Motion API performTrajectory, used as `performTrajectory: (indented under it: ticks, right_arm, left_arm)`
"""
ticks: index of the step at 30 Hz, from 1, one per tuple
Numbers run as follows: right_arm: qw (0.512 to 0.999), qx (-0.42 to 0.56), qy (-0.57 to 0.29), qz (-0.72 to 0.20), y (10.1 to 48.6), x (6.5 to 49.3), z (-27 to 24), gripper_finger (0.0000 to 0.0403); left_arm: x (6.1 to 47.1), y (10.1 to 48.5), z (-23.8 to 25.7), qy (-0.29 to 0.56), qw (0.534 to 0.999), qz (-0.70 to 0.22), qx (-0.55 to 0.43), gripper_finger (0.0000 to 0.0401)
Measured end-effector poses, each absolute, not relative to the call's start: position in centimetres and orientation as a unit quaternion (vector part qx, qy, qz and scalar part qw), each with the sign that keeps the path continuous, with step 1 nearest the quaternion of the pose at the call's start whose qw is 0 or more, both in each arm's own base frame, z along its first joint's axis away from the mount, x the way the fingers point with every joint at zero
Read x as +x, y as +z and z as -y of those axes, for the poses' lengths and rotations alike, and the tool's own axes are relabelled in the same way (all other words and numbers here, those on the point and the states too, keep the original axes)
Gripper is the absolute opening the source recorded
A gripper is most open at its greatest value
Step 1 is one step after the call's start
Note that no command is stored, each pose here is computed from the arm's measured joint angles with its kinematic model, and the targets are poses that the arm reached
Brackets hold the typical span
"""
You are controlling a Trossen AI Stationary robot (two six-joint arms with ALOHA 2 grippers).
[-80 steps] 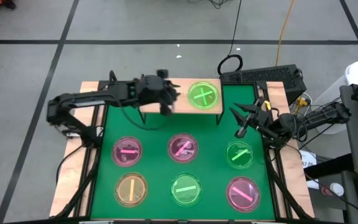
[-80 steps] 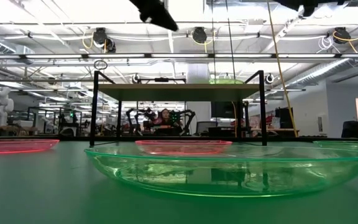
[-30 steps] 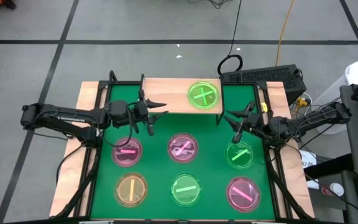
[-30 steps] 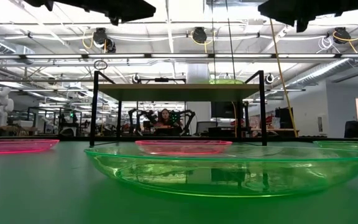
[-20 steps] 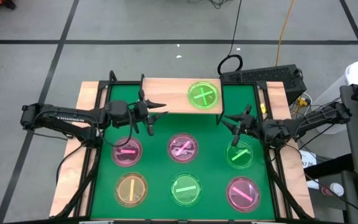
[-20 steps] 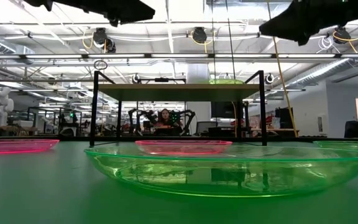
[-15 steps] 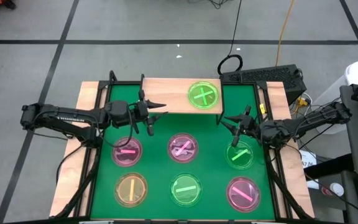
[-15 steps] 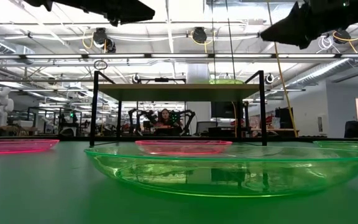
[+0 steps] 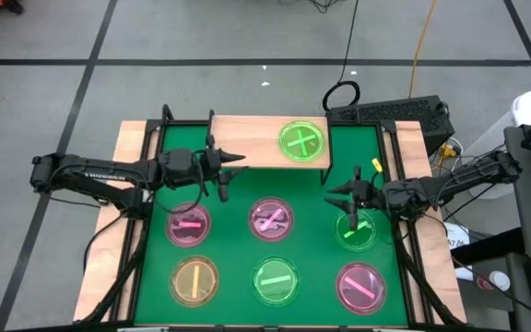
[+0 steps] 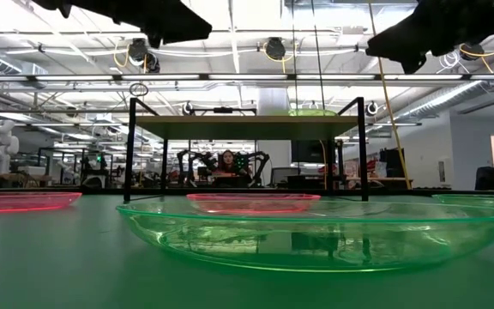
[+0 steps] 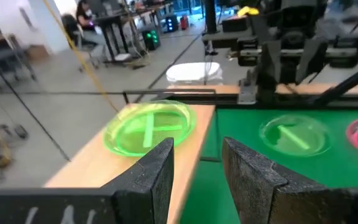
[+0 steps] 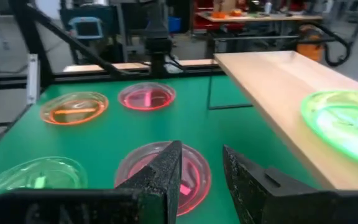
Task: Place and stack plates onto a shelf
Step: Stack the green plate on top of the green plate on the shelf
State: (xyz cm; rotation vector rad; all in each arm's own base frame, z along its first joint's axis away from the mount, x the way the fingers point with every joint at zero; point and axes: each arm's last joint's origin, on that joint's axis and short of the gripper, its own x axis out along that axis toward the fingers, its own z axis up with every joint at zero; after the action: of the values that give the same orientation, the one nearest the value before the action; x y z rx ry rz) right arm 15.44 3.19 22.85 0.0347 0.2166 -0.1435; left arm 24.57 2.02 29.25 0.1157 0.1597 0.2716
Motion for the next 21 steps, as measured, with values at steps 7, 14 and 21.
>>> performTrajectory:
  ticks: [7,14,21]
  right_arm:
    - [0.992,0.034,-0.064,-0.107,22.8,15.5,-3.3,0.01]
    - [0.99,0.03,-0.072,-0.121,22.4,15.8,-3.3,0.01]
    - [0.981,0.035,-0.092,-0.164,21.4,16.0,-3.1,0.01]
  left_arm:
    - [24.7,29.4,-1.0,0.1,0.992,-0.07,0.038,0.0143]
    - [24.7,29.4,-0.1,0.082,0.993,-0.069,0.039,0.0143]
    - [25.6,28.6,0.0,0.083,0.993,-0.075,0.032,0.0143]
